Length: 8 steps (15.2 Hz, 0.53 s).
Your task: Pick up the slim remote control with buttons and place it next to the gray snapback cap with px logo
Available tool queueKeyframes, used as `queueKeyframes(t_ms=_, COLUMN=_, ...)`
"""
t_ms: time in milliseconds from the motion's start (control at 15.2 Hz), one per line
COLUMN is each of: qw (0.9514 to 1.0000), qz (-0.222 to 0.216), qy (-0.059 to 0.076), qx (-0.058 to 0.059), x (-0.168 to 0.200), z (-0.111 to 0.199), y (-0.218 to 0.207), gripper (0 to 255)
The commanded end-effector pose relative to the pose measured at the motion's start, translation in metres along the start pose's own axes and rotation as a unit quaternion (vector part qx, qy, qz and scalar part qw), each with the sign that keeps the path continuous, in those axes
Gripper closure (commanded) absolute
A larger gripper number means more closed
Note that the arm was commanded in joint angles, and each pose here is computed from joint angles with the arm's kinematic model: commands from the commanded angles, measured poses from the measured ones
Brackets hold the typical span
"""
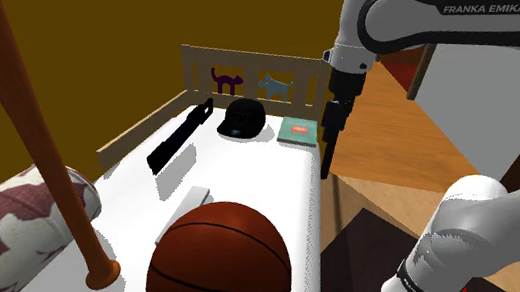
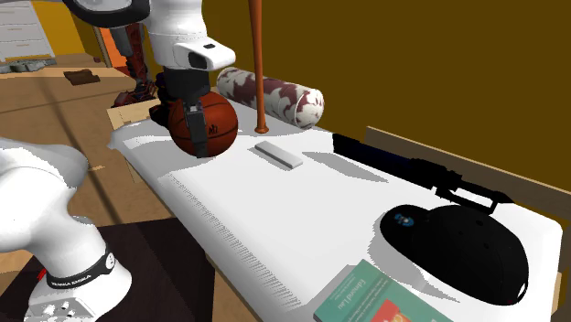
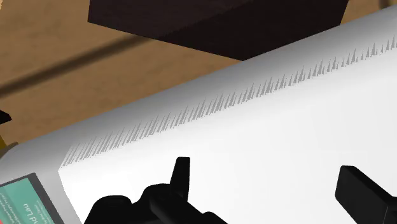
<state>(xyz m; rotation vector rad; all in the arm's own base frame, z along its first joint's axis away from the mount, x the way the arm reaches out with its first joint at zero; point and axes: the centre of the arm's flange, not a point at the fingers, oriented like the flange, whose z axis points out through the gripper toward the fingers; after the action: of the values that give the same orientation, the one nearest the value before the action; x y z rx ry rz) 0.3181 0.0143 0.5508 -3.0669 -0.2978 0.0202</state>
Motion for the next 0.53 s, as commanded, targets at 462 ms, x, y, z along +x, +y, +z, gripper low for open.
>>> queueKeyframes(t_ms=462, qw=0.9945, qz=0.105, qy=0.004, qx=-0.008, x=0.032, z=0.04, y=-0.079, gripper=0)
